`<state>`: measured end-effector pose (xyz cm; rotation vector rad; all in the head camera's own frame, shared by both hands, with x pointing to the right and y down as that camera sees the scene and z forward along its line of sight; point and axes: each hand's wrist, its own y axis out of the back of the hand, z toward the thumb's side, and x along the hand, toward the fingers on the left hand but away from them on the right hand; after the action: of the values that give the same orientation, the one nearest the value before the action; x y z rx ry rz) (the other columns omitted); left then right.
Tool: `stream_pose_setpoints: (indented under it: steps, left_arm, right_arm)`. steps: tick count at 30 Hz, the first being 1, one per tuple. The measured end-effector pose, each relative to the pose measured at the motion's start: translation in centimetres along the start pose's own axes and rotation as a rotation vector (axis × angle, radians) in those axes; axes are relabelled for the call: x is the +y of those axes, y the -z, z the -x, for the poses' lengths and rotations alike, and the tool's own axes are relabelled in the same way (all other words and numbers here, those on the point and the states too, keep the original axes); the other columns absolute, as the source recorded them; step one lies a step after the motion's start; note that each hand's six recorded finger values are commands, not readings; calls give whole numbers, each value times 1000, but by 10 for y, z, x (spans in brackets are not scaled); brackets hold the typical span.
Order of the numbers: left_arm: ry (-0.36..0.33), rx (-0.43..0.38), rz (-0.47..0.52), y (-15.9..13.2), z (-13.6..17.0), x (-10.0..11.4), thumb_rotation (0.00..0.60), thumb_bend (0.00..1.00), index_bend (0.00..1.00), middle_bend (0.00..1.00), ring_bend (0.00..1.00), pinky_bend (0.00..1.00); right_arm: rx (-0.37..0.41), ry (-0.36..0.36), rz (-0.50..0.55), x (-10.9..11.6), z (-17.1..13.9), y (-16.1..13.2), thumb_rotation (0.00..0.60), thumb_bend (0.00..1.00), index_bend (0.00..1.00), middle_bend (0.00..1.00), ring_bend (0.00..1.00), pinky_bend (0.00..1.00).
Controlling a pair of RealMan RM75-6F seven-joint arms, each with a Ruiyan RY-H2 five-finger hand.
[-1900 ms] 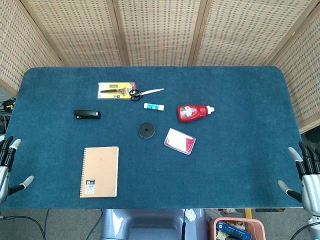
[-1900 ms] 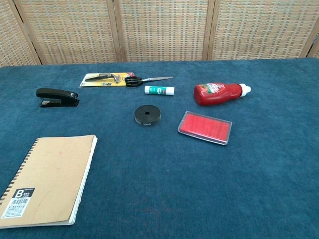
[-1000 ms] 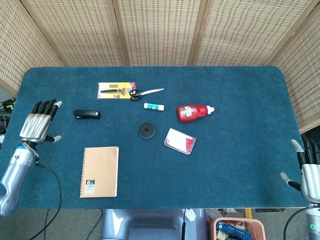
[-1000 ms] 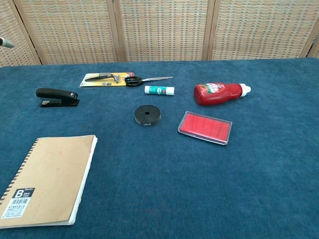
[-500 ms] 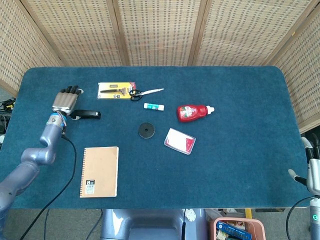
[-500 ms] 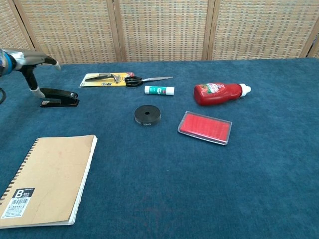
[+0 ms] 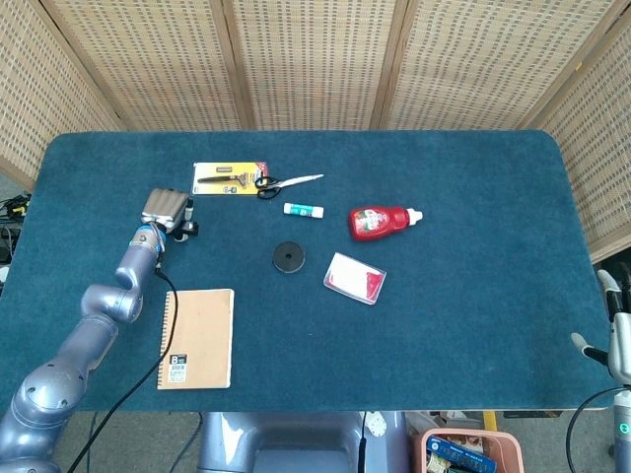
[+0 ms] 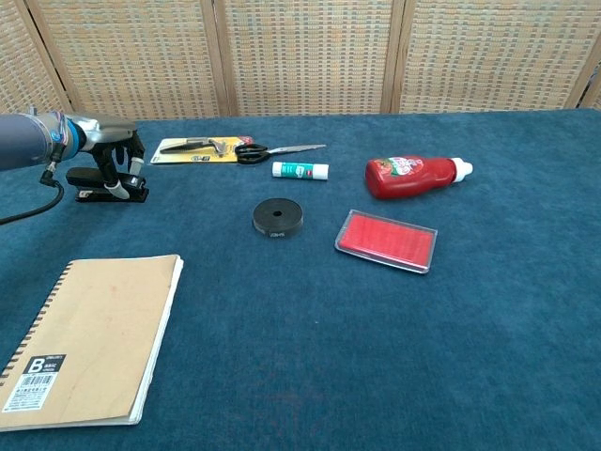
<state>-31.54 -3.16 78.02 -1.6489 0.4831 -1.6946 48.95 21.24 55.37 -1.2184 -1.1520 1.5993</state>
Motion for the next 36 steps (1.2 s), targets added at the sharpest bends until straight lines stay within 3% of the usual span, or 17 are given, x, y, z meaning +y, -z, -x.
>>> stream_pose_setpoints:
  steps: [5, 12, 19, 23, 31, 36]
  left_arm:
    - [-12, -2, -7, -6, -1, -1, 600, 420, 647, 492, 414, 523]
    - [-53, -27, -13, -4, 2, 4, 600, 429, 652, 496, 418, 525]
    - [-169, -170, -48, -10, 26, 19, 600, 429, 652, 496, 418, 525]
    - [-226, -282, -63, -18, 54, 26, 600, 429, 655, 498, 418, 525]
    - [-275, -454, -120, -33, 129, 27, 600, 429, 662, 500, 418, 525]
    - [-340, -509, -274, -26, 175, 26, 600, 430, 662, 501, 418, 525]
  right_arm:
    - [-4, 9, 6, 3, -1, 2, 600, 0, 0, 0, 0, 0]
    - [2, 16, 15, 6, -3, 1, 600, 0, 0, 0, 0, 0]
    - [14, 24, 16, 8, -6, -3, 600, 0, 0, 0, 0, 0]
    - [31, 27, 16, 9, -9, -8, 600, 0, 0, 0, 0, 0]
    - [58, 42, 23, 14, -15, -16, 600, 0, 0, 0, 0, 0]
    - [66, 44, 26, 15, -17, -18, 600, 0, 0, 0, 0, 0]
